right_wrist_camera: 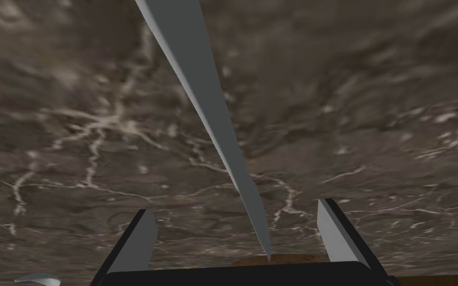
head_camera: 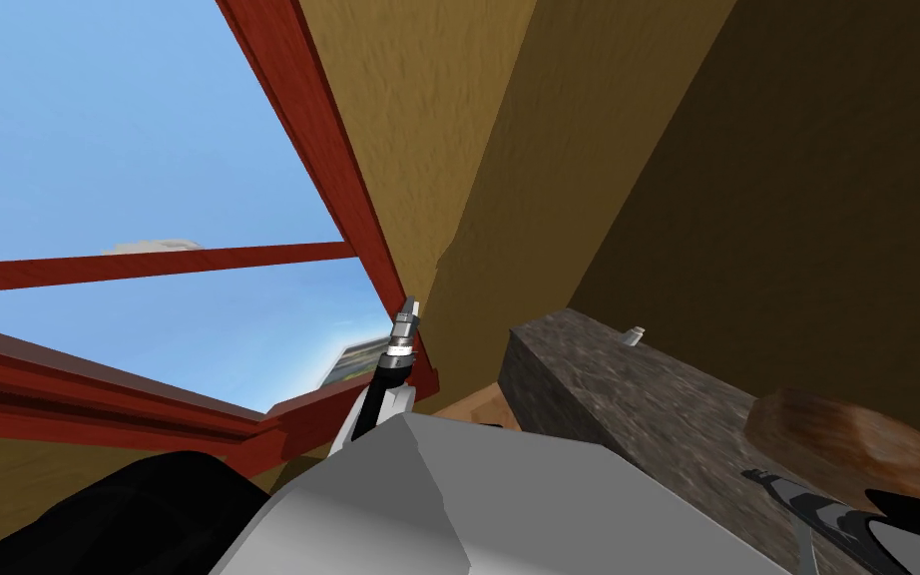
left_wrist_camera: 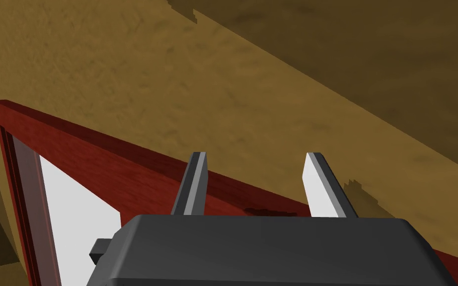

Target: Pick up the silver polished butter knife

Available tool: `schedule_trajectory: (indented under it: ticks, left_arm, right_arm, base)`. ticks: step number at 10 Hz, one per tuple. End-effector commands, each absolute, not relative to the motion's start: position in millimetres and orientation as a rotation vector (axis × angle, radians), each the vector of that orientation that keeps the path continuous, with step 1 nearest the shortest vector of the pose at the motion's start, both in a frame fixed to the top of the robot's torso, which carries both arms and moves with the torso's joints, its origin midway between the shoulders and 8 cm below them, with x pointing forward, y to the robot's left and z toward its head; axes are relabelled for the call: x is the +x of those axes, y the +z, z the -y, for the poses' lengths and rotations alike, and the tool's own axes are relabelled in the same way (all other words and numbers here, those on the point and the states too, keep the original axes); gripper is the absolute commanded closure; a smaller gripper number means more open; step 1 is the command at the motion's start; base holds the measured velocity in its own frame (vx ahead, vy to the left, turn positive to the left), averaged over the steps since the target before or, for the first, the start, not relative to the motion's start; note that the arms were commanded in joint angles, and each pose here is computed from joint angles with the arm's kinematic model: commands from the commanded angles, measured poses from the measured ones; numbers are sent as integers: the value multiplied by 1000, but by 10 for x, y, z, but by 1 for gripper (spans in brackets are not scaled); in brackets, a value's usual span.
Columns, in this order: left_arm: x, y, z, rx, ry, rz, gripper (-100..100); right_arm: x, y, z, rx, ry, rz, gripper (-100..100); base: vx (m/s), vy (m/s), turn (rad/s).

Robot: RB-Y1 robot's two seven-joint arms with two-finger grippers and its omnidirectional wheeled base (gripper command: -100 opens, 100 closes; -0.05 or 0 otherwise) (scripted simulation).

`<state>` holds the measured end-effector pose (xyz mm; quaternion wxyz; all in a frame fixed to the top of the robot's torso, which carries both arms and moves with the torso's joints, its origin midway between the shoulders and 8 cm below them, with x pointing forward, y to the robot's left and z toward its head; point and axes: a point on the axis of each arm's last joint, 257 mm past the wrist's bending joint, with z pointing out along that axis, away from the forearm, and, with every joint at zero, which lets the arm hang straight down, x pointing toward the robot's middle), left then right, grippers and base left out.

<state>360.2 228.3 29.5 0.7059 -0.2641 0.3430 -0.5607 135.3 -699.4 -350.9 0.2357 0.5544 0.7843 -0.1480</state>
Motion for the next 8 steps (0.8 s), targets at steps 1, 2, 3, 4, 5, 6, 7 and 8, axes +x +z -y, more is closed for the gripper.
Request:
schedule_trajectory:
  ticks: [1, 2, 3, 4, 5, 6, 7, 8]
  left_arm:
    - [3602, 295, -2283, -587, -1246, -762, 0]
    - [3602, 295, -2283, -587, -1246, -762, 0]
    - [3602, 295, -2283, -587, -1246, -762, 0]
    - [3602, 295, -2283, -587, -1246, -762, 0]
    - [3602, 295, -2283, -587, -1246, -762, 0]
    - [3602, 295, -2283, -587, -1246, -762, 0]
    - [3602, 295, -2283, -587, -1246, -762, 0]
    - [3602, 295, -2283, -587, -1246, -762, 0]
  right_arm:
    - [1218, -3628, 7009, 1552, -421, -2150, -100]
    - [1123, -3727, 7009, 1577, -432, -2149, -100]
    - [1075, -3777, 7007, 1589, -437, -2150, -100]
    - [1113, -3729, 7007, 1575, -429, -2149, -100]
    - [1106, -3734, 7008, 1577, -430, -2149, 100]
    - [1118, -3730, 7006, 1575, -428, -2148, 100]
    - [1130, -3725, 7006, 1572, -426, -2148, 100]
    - [1119, -3725, 7011, 1573, -429, -2148, 100]
  base:
    - [38, -119, 35]
    - [40, -105, 39]
    - [42, -99, 19]
    - [17, -41, 6]
    - [0, 0, 0]
    - [6, 0, 21]
    - [-1, -3, -21]
    - [0, 0, 0]
